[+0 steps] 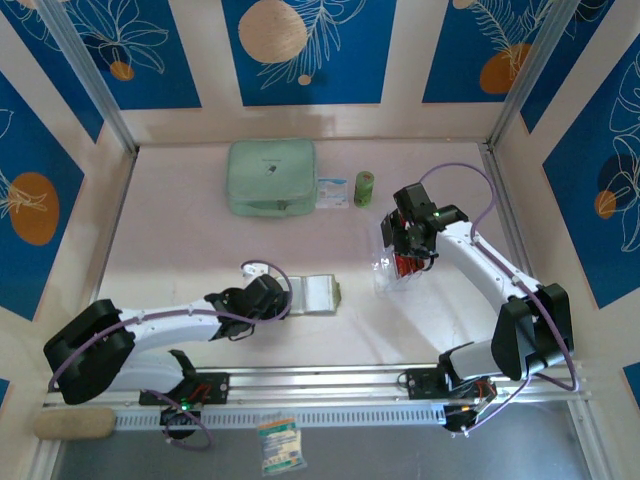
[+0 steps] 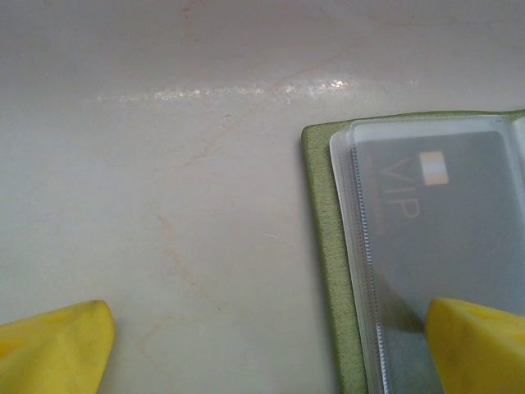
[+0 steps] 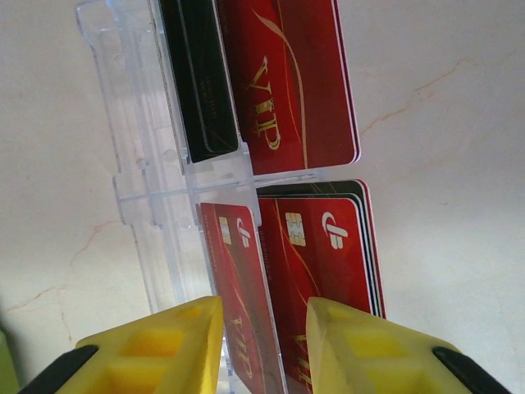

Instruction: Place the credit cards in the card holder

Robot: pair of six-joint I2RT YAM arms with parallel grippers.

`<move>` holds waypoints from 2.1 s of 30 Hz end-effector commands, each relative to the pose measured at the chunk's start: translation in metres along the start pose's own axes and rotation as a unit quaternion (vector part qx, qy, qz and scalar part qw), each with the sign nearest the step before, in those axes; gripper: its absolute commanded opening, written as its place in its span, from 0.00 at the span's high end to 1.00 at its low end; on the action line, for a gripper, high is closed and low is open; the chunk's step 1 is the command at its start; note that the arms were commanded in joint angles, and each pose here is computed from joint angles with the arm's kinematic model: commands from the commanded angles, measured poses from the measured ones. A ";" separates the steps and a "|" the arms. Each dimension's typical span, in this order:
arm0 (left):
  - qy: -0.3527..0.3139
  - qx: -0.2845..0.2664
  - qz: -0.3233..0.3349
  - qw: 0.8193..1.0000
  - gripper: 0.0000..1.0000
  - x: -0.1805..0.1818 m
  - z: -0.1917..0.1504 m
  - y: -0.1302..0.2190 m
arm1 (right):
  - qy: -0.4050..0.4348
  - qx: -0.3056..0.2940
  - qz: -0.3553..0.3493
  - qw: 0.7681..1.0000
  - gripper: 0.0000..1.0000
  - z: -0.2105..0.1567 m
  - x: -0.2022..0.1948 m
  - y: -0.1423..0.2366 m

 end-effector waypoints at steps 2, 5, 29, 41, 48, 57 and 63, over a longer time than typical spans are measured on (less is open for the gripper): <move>0.000 0.004 0.014 1.000 0.03 0.007 -0.003 -0.003 | 0.011 0.011 -0.010 1.000 0.69 -0.001 -0.002 -0.005; 0.000 0.004 0.013 1.000 0.03 0.006 -0.003 -0.003 | 0.011 0.018 -0.004 1.000 0.72 -0.002 0.000 -0.011; 0.001 0.002 0.012 1.000 0.03 0.004 0.000 -0.002 | 0.012 0.017 0.036 0.999 1.00 -0.004 0.007 -0.012; 0.002 -0.001 0.018 1.000 0.03 0.006 0.000 0.000 | 0.004 -0.048 0.160 0.986 1.00 0.010 0.026 0.048; 0.006 -0.001 0.031 0.999 0.04 0.010 0.000 0.000 | -0.005 -0.083 0.261 0.962 1.00 0.007 0.055 0.071; 0.017 -0.007 0.051 0.998 0.05 0.018 0.000 0.003 | -0.011 -0.090 0.377 0.922 1.00 -0.023 0.119 0.044; 0.018 -0.008 0.052 0.998 0.04 0.018 0.001 0.004 | -0.010 -0.084 0.394 0.915 1.00 -0.043 0.155 0.014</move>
Point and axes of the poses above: each hand's point on the last joint's axis, 136 mm out from that joint toward the fingers, its own y axis back along the fingers, its own x axis along the line the jaws close on, z = x × y, the point moved 5 cm from there along y, back along the fingers, and after that the axes turned 9 degrees about y, right-handed, at the moved point
